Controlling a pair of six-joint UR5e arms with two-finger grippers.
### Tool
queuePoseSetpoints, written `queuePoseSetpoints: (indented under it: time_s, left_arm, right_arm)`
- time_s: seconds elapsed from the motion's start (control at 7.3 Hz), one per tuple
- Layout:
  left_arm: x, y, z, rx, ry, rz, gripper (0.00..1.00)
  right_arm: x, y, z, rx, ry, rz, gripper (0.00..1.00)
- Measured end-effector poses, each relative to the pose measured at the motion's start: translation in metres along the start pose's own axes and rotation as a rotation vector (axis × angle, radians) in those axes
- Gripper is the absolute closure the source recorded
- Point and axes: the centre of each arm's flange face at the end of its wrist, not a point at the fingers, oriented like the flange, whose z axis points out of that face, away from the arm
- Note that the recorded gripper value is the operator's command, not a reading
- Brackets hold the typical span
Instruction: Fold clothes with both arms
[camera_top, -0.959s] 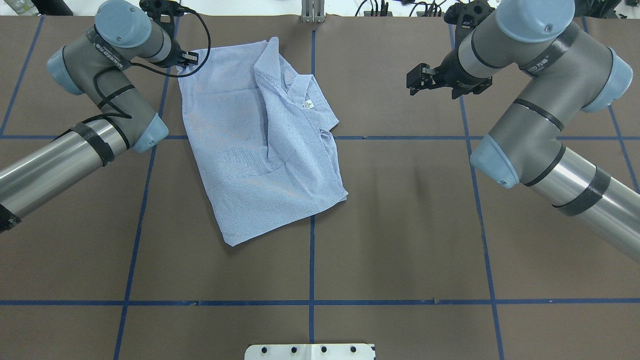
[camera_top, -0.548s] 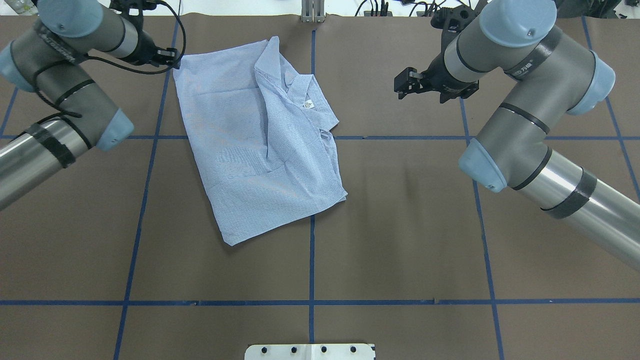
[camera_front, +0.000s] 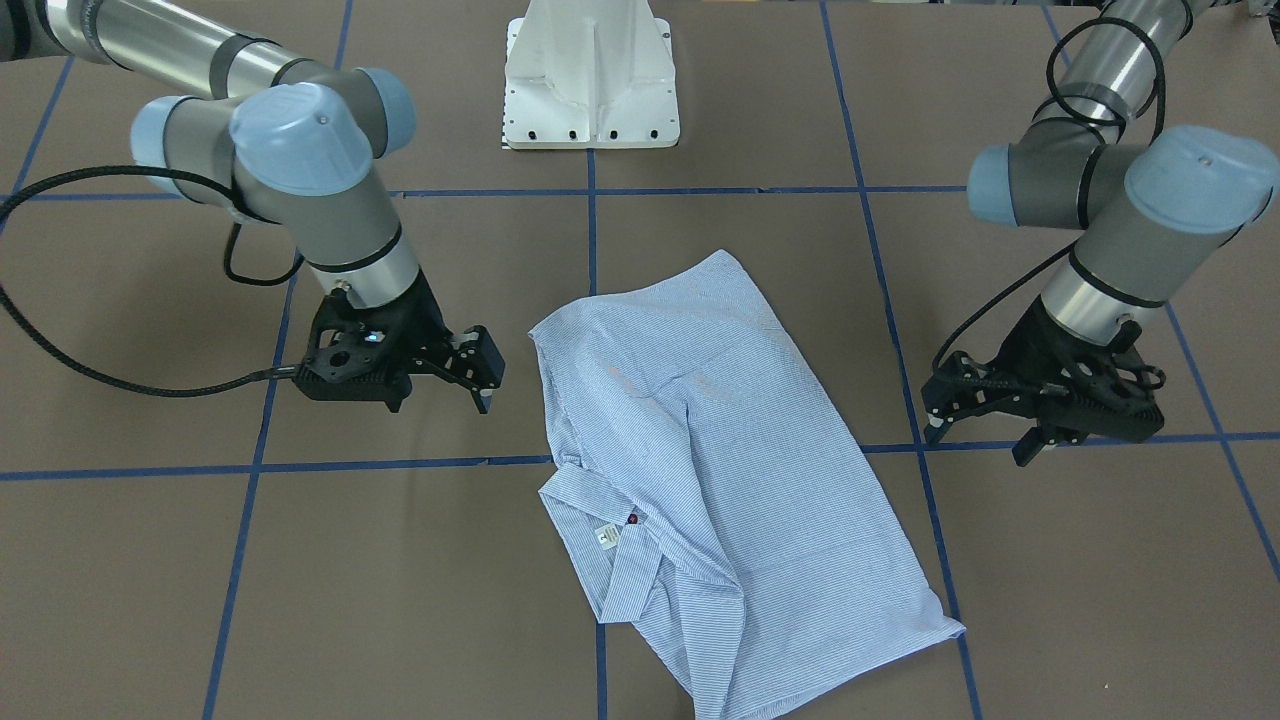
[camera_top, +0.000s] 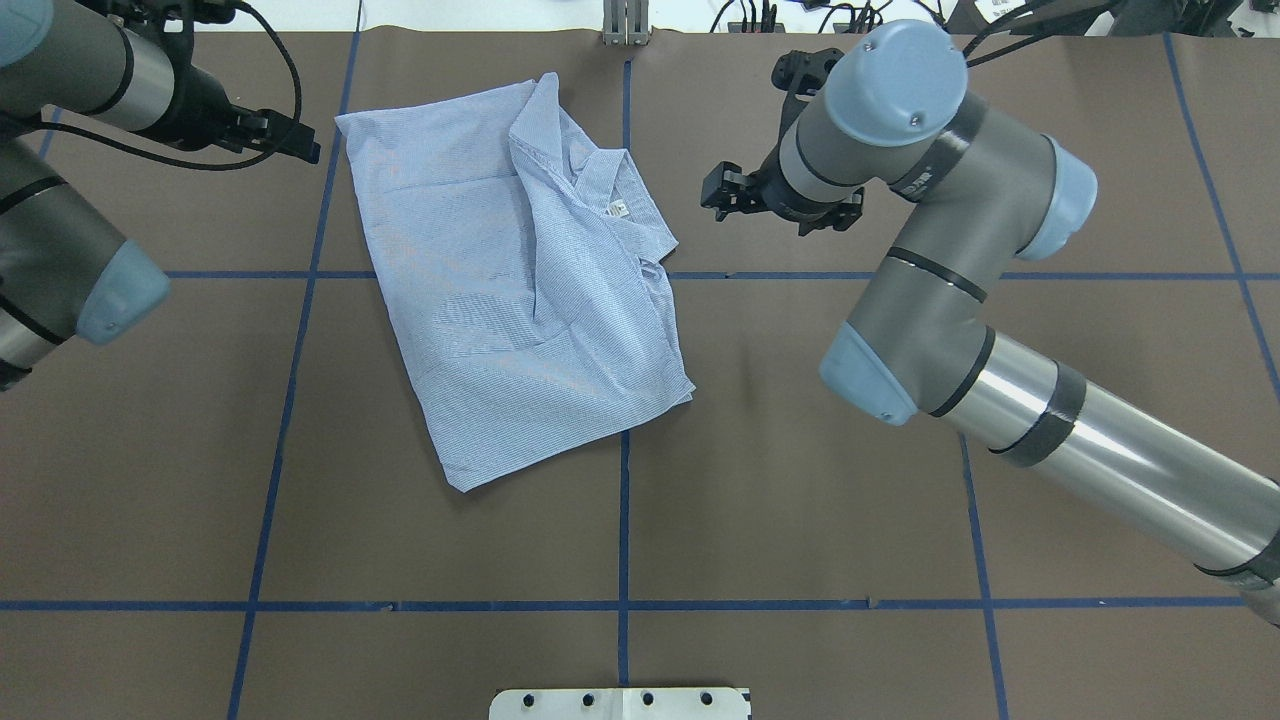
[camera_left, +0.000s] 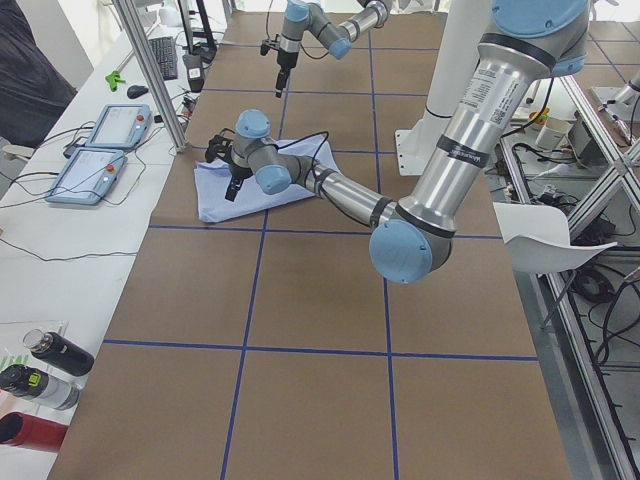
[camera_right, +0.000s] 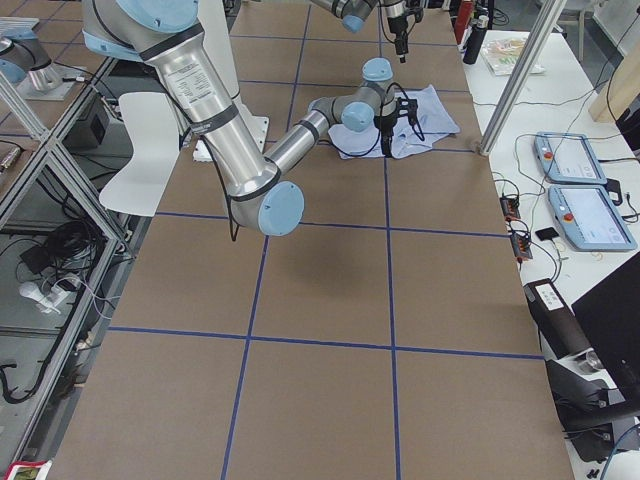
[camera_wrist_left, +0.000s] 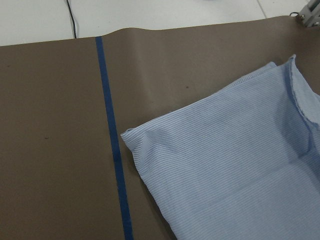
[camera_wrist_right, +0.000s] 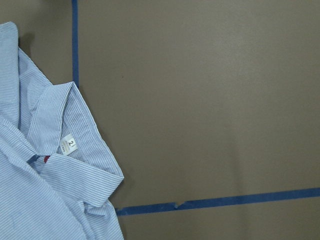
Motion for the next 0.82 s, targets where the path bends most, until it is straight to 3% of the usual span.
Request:
queuePoseSetpoints:
  time_s: [0.27, 0.55, 0.82]
  left_arm:
    - [-0.016, 0.031, -0.018, -0.010, -0.006, -0.005, 0.00]
    - [-0.023, 0.043, -0.021, -0.017, -0.001, -0.004, 0.00]
    - [-0.023, 0.046, -0.020, -0.023, 0.003, -0.003, 0.00]
  right_arm:
    - [-0.037, 0.011, 0.006, 0.006, 0.018, 0.006, 0.00]
    - [-0.085, -0.004, 0.022, 0.005, 0.040, -0.047, 0.00]
    - [-0.131, -0.024, 0.044, 0.016, 0.009, -0.108, 0.02]
